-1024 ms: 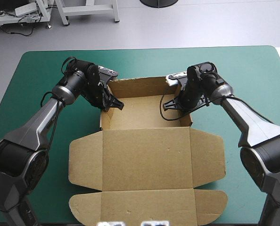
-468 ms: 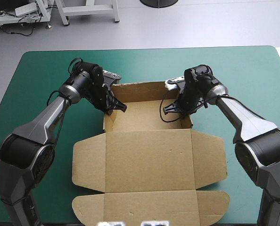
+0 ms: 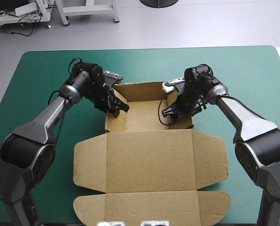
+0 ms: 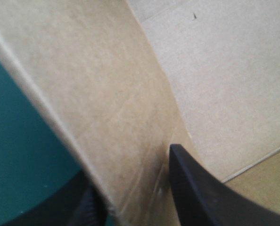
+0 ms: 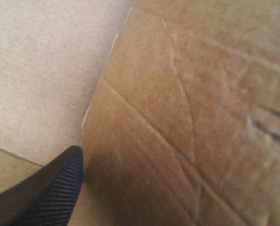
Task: Fold the box
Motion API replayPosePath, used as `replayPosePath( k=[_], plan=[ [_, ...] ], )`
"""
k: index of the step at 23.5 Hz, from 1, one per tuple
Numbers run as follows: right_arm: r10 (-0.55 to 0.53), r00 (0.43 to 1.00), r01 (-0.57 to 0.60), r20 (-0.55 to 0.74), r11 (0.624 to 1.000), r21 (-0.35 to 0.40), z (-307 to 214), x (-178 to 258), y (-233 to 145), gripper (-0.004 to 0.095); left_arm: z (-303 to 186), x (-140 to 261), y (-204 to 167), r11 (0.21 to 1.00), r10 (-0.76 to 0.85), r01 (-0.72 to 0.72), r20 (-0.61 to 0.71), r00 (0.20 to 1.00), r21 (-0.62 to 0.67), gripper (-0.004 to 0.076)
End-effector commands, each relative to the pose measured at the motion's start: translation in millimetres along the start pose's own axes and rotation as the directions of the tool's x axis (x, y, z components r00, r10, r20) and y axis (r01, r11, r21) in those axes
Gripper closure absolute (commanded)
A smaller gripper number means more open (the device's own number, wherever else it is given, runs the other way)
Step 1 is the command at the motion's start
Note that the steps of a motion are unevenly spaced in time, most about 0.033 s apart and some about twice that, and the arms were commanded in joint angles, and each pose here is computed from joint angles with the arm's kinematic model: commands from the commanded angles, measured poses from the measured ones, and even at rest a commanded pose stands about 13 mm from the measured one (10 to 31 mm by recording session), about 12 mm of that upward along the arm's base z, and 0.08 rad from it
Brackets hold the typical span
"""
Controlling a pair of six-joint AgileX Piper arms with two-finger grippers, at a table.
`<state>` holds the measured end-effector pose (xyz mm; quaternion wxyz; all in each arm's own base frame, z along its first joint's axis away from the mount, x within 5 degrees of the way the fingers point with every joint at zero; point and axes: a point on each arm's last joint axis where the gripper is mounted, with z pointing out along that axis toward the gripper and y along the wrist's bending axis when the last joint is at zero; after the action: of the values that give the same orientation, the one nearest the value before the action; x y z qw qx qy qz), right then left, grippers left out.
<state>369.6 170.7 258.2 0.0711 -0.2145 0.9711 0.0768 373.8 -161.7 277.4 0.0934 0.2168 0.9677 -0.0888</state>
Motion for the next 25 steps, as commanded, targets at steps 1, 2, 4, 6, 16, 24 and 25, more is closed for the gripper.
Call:
replayPosePath(
  k=[1,2,4,6,16,24,25],
  plan=[
    [-0.02,0.999,0.02,0.046,1.0,-0.013,-26.4,3.1,5.5,0.0175,-36.5,6.2,-13.4,0.999,0.008,-0.011,0.059,0.998,0.052,0.0339],
    [-0.02,0.999,0.02,0.046,1.0,-0.013,-26.4,3.1,5.5,0.0175,-38.7,6.7,-13.8,0.999,0.009,-0.012,0.064,0.998,0.051,0.033],
    [-0.02,0.999,0.021,0.046,1.0,-0.011,-26.4,3.1,5.4,0.0176,-42.3,7.6,-14.3,0.999,0.01,-0.014,0.073,0.997,0.051,0.0324],
    [-0.027,0.998,0.028,0.054,1.0,-0.005,-29.8,3.9,5.3,0.0176,-47.7,9.2,-14.1,0.999,0.016,-0.019,0.083,0.996,0.037,0.0324],
    [-0.036,0.981,0.022,0.19,0.997,0.076,-89.0,21.2,-10.2,0.0176,-66.7,15.2,-9.0,0.998,0.037,-0.032,0.12,0.992,-0.048,0.0324],
    [-0.113,0.904,0.094,0.412,0.993,0.067,-152.4,42.5,4.5,0.0176,-139.1,40.5,-8.9,0.981,0.086,-0.028,0.303,0.949,-0.191,0.0324],
    [-0.131,0.889,0.108,0.439,0.991,0.078,-160.9,46.5,5.8,0.0176,-155.2,47.5,-8.6,0.974,0.1,-0.019,0.349,0.932,-0.227,0.0324]
  ],
)
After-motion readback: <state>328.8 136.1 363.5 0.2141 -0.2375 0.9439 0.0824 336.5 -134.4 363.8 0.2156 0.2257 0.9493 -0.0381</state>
